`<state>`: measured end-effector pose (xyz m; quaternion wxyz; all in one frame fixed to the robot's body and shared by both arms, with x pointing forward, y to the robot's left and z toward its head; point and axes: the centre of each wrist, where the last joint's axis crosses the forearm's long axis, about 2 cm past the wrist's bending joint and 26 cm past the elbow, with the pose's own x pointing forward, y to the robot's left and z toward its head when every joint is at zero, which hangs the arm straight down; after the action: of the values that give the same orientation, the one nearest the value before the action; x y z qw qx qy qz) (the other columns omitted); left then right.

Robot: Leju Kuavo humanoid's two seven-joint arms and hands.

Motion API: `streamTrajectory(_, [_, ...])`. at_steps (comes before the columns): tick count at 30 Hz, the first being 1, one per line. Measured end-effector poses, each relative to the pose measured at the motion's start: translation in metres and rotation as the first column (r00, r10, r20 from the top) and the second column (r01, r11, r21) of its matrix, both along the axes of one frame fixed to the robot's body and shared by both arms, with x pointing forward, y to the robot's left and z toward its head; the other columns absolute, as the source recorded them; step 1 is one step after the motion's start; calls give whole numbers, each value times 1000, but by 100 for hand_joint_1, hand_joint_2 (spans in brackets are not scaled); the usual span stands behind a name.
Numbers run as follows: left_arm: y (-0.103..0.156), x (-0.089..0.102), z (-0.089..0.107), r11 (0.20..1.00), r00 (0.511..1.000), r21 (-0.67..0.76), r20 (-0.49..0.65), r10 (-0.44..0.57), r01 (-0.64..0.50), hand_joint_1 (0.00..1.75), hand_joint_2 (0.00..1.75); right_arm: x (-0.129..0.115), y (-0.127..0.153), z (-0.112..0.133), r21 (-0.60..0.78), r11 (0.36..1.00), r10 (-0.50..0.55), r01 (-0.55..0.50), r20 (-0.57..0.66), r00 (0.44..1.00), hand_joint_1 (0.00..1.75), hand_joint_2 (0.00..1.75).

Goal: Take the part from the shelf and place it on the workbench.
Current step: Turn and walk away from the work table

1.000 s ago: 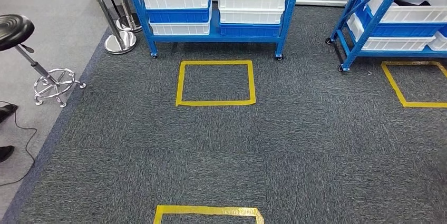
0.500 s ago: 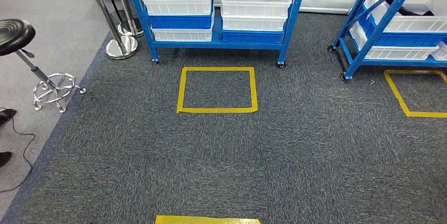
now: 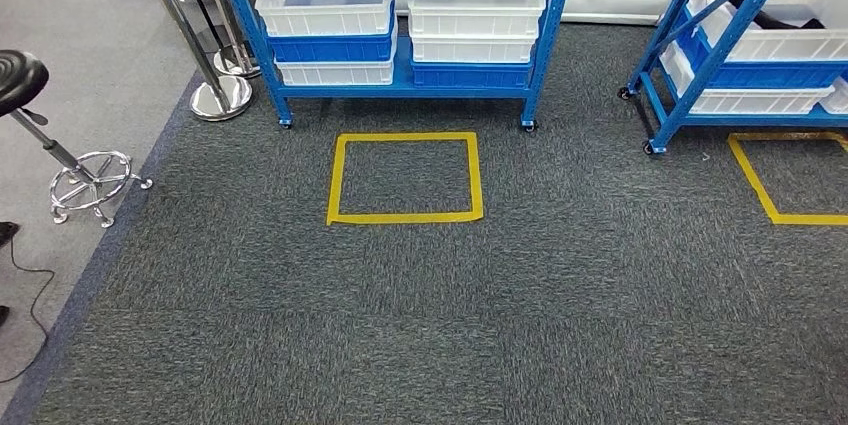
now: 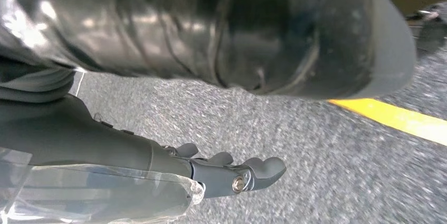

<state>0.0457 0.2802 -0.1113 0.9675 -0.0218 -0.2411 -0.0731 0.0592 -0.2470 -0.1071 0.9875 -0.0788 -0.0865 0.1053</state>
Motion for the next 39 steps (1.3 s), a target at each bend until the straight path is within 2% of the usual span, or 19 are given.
streamTrajectory(11, [2, 2, 0, 1000, 1000, 8, 4, 1, -1, 0, 0, 4, 1, 1, -4, 1000, 9, -9, 10, 1000, 0, 0])
streamTrajectory(20, [2, 2, 0, 1000, 1000, 6, -4, 0, 0, 0, 0, -3, 0, 0, -8, 1000, 7, -7, -11, 1000, 0, 0])
streamTrajectory(25, [1, 3, 0, 1000, 1000, 13, 5, 7, -7, 0, 0, -3, -3, 0, -30, 1000, -5, 8, 93, 996, 0, 0])
streamTrajectory(29, [2, 1, 0, 1000, 1000, 19, 3, 17, -17, 0, 175, -3, -4, 0, -43, 999, -24, 30, 141, 990, 0, 175])
streamTrajectory(34, [2, -2, 0, 999, 1000, 36, -4, 19, -19, 0, 175, -2, -5, 0, -71, 997, -20, 31, 153, 988, 0, 175])
streamTrajectory(36, [2, -2, 0, 999, 1000, 50, -5, 5, -5, 0, 87, -1, -5, 0, -88, 996, -2, 15, 149, 989, 0, 175])
streamTrajectory(38, [2, -1, 0, 998, 1000, 60, 7, -8, 7, 0, 0, -1, -5, 0, -85, 996, 22, -9, 150, 988, 0, 87])
streamTrajectory(39, [2, 0, 0, 998, 1000, 62, 13, -8, 7, 0, 0, -1, -4, 0, -78, 997, 29, -17, 154, 988, 0, 44])
